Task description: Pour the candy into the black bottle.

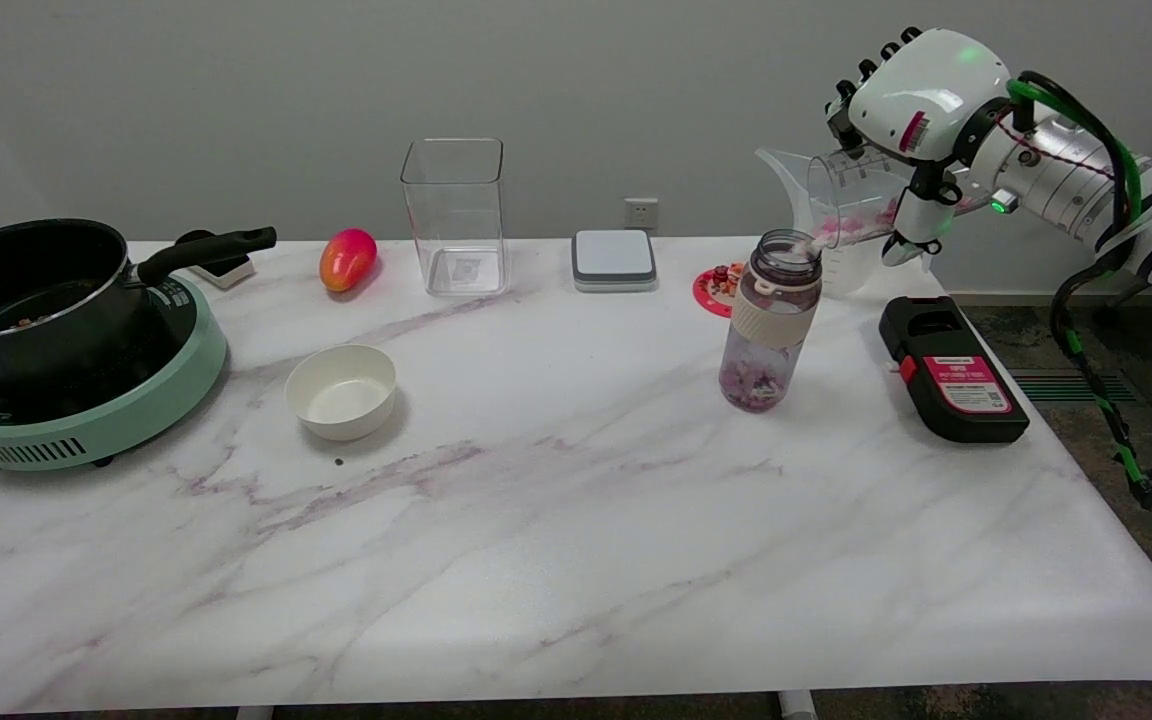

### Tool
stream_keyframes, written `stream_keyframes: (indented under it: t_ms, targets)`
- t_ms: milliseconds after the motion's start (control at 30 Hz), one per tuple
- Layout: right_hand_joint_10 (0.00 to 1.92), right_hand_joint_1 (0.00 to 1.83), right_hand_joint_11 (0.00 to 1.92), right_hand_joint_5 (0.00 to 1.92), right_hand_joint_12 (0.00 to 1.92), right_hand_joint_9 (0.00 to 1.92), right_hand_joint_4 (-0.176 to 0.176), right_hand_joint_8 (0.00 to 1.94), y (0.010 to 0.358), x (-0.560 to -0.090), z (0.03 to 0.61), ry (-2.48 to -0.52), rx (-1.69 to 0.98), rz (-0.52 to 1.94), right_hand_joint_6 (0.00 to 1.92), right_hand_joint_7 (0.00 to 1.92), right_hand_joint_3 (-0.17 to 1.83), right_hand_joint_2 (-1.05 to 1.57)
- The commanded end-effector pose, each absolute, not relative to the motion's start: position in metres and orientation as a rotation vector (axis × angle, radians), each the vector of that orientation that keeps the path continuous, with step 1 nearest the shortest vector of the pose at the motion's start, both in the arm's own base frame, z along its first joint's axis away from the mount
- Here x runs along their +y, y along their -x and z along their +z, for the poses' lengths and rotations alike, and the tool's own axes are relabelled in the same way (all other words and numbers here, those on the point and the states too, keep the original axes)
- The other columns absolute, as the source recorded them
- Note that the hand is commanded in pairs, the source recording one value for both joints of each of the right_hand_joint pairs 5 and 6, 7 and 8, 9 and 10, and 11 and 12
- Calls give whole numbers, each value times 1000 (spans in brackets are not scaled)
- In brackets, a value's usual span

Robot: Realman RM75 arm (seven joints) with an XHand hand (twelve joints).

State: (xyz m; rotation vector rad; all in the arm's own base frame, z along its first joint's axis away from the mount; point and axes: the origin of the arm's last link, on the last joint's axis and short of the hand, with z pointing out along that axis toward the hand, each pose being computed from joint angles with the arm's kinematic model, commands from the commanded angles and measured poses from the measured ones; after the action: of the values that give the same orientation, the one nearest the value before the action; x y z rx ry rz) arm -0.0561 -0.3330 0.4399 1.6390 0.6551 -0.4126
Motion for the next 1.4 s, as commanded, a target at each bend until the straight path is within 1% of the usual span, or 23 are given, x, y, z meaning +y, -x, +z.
stream_keyframes:
  t_ms: [33,1400]
  targets:
    - [1478,1460,1241,1270,1241,1478,0,1517,55,-334,439,-1641,661,-423,1270,1517,991,945]
    - [1468,1465,1229,1246,1229,1468,0,1505,52,-335,438,-1625,691,-480,1246,1505,1007,918]
